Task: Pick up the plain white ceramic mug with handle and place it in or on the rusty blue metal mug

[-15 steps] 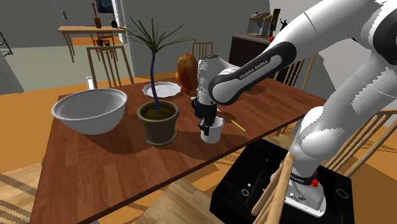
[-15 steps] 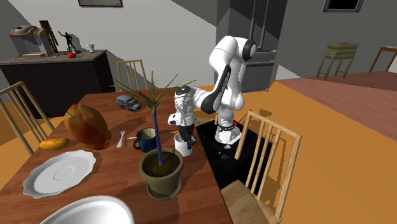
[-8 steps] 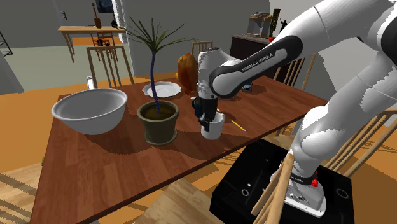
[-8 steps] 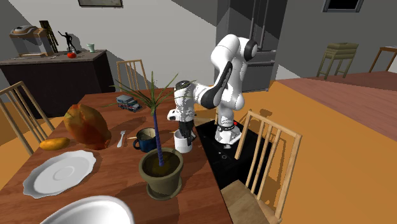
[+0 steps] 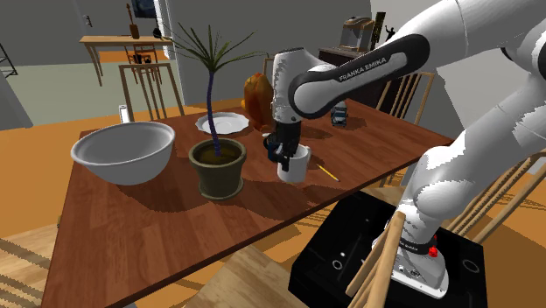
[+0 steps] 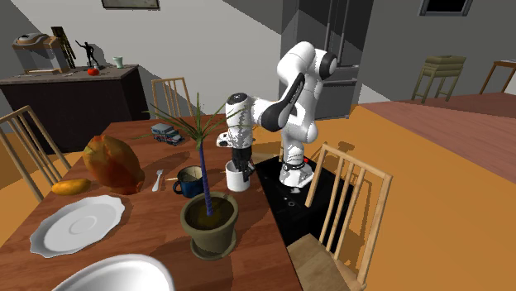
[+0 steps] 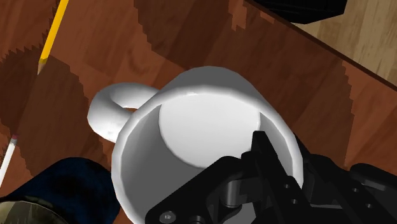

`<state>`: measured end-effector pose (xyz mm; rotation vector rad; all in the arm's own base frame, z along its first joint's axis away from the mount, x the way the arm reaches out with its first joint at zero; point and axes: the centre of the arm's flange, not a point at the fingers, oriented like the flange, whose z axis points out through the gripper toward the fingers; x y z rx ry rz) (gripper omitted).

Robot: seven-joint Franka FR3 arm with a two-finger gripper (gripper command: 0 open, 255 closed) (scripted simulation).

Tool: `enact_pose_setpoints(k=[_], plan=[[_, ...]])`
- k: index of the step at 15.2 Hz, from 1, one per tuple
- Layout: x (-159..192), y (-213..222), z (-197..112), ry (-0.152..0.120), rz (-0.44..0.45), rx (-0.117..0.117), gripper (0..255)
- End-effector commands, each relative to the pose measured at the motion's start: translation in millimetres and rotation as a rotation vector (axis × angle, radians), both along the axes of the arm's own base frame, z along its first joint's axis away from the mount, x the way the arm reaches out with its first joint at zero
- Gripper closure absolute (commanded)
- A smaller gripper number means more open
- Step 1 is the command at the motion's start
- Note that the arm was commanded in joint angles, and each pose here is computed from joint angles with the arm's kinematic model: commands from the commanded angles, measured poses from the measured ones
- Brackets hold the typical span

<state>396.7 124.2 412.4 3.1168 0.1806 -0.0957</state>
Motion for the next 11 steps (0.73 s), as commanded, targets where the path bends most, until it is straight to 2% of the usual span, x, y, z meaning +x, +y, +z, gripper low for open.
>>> enact_pose_setpoints(k=[1,11], plan=[[0,-1,12,0.000,0.000,0.000,255],[0,-1,65,0.000,0.000,0.000,255]])
